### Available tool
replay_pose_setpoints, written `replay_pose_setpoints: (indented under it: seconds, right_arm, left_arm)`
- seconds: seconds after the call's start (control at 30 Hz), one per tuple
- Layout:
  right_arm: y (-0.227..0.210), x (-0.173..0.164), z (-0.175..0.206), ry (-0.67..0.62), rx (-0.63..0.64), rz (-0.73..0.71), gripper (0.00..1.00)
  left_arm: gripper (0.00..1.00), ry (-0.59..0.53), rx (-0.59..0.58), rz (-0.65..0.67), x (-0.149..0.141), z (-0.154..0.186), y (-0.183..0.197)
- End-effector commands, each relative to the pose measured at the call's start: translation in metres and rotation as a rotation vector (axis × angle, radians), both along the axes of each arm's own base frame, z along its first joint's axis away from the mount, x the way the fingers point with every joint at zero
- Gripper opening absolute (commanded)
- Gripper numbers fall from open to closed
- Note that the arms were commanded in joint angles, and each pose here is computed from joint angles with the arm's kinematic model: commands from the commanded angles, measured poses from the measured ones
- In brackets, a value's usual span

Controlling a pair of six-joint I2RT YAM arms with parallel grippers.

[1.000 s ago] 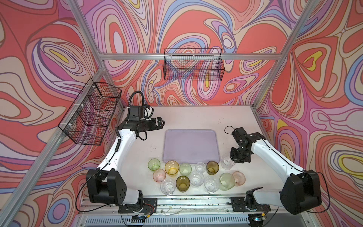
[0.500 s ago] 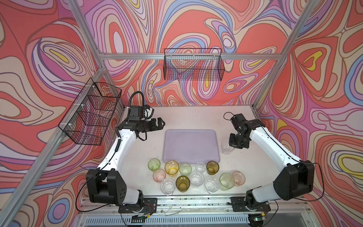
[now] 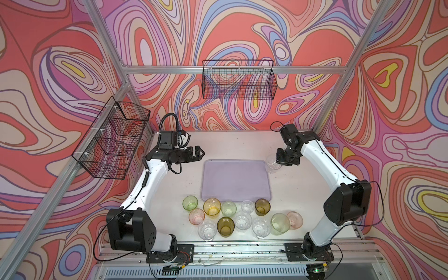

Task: Place the glasses into the tray
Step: Place the glass on the tray.

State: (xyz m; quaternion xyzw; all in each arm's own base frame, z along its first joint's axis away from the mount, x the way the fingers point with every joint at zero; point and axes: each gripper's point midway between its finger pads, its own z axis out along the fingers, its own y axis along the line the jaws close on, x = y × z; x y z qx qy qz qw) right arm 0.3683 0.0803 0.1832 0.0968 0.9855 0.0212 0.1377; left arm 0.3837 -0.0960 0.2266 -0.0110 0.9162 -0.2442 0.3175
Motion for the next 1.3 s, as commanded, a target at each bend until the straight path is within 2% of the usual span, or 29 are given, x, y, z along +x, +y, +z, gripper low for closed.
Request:
replay_pose_setpoints:
  seconds: [0.0,0.27,0.6,1.27]
  right_arm:
    - [0.009,0.018,0.004,-0.045,0.009,0.049,0.0]
    - [0.025,0.047,-0.02,-0.03,0.045,0.077,0.0]
    - [0.039,0.066,-0.044,-0.001,0.077,0.092,0.0]
    - [0.038,0.07,-0.067,0.066,0.009,0.092,0.0]
  left_arm:
    - [1.0,0.012,0.003,-0.015,-0.002,0.001,-0.002]
    - [1.0,0.01,-0.01,-0.018,-0.003,0.001,-0.004]
    - [1.0,0.012,-0.001,-0.007,-0.003,0.0,-0.001]
    - [1.0,0.037,-0.01,-0.013,-0.003,-0.006,-0.003]
